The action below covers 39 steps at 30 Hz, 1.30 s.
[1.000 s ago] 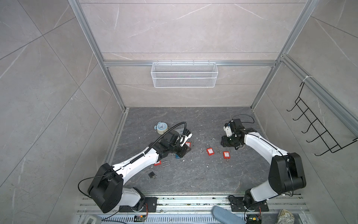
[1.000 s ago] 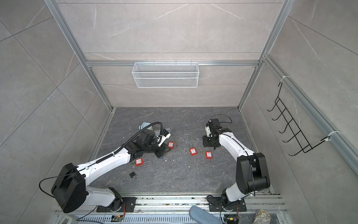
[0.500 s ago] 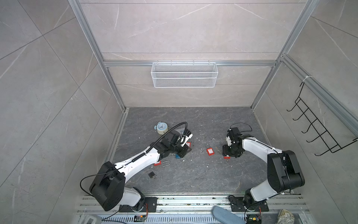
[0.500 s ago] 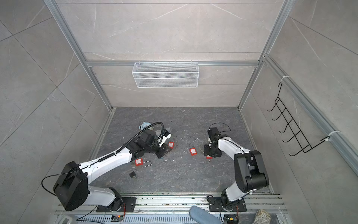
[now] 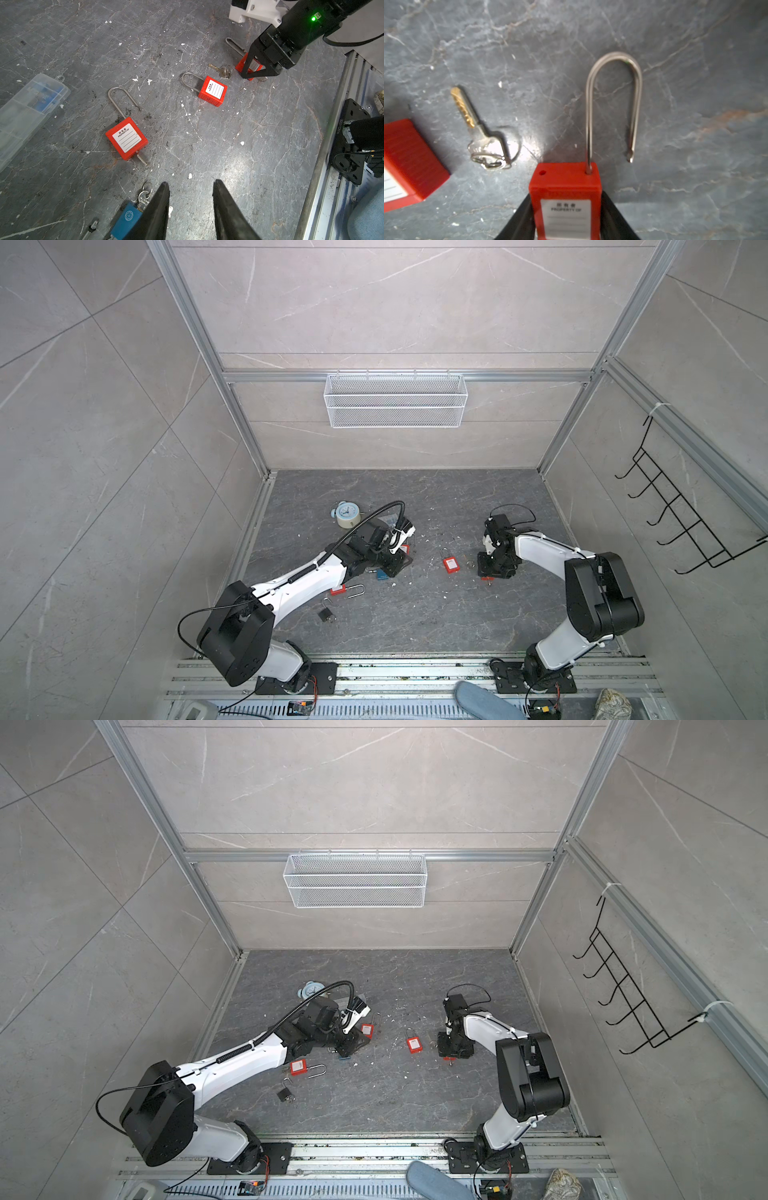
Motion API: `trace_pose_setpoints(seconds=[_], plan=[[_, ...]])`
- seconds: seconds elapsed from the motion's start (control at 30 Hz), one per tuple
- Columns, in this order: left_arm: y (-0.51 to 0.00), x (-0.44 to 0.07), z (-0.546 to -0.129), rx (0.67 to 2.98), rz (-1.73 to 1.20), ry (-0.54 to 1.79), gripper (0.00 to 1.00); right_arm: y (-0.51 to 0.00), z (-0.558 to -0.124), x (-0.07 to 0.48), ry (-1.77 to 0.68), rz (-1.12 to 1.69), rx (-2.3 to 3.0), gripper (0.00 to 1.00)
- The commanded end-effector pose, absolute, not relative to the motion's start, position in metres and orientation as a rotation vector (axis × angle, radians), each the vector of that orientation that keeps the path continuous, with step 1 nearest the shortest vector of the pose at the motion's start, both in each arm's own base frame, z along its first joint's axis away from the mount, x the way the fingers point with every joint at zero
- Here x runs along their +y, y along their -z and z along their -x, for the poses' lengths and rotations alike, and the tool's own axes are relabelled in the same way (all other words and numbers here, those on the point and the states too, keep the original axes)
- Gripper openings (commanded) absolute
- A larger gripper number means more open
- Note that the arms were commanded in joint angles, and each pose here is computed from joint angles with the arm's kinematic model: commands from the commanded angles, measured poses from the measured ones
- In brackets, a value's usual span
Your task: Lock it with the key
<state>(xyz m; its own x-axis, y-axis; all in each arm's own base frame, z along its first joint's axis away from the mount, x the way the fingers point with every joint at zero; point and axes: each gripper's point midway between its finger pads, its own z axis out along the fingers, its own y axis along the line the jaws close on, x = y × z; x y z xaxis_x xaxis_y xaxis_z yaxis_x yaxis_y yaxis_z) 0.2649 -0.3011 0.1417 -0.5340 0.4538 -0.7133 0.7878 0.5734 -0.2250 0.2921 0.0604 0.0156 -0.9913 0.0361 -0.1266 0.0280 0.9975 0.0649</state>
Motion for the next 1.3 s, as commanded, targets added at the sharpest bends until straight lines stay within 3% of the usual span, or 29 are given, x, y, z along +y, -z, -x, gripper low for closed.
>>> trace_pose_setpoints(seconds=[0.0,0.3,0.5,0.7,0.93,1.03,1.1,1.23,1.27], plan=[[-0.161,-0.312,-0.274,2.152,-0.959,0.749,0.38,-0.015,-0.293,0.058,-0.072,-0.061,3.030,0.45],[-0.172,-0.312,-0.275,2.106,-0.988,0.727,0.38,-0.066,-0.307,0.058,-0.056,0.078,2.891,0.32],[-0.202,-0.315,-0.266,1.916,-1.141,0.709,0.38,-0.137,-0.305,0.084,-0.129,0.447,2.691,0.30],[-0.229,-0.315,-0.245,1.586,-1.352,0.653,0.38,-0.175,-0.268,0.136,-0.200,1.036,2.415,0.29],[-0.239,-0.313,-0.228,1.375,-1.491,0.592,0.39,-0.204,-0.221,0.183,-0.393,1.429,1.990,0.24],[-0.242,-0.315,-0.223,1.327,-1.521,0.608,0.40,-0.209,-0.196,0.197,-0.465,1.587,1.781,0.15],[-0.247,-0.319,-0.219,1.302,-1.529,0.634,0.46,-0.211,-0.191,0.200,-0.469,1.621,1.726,0.14],[-0.255,-0.327,-0.209,1.244,-1.552,0.689,0.47,-0.210,-0.190,0.201,-0.469,1.643,1.744,0.13],[-0.256,-0.328,-0.207,1.237,-1.555,0.700,0.58,-0.209,-0.190,0.202,-0.470,1.652,1.751,0.13]])
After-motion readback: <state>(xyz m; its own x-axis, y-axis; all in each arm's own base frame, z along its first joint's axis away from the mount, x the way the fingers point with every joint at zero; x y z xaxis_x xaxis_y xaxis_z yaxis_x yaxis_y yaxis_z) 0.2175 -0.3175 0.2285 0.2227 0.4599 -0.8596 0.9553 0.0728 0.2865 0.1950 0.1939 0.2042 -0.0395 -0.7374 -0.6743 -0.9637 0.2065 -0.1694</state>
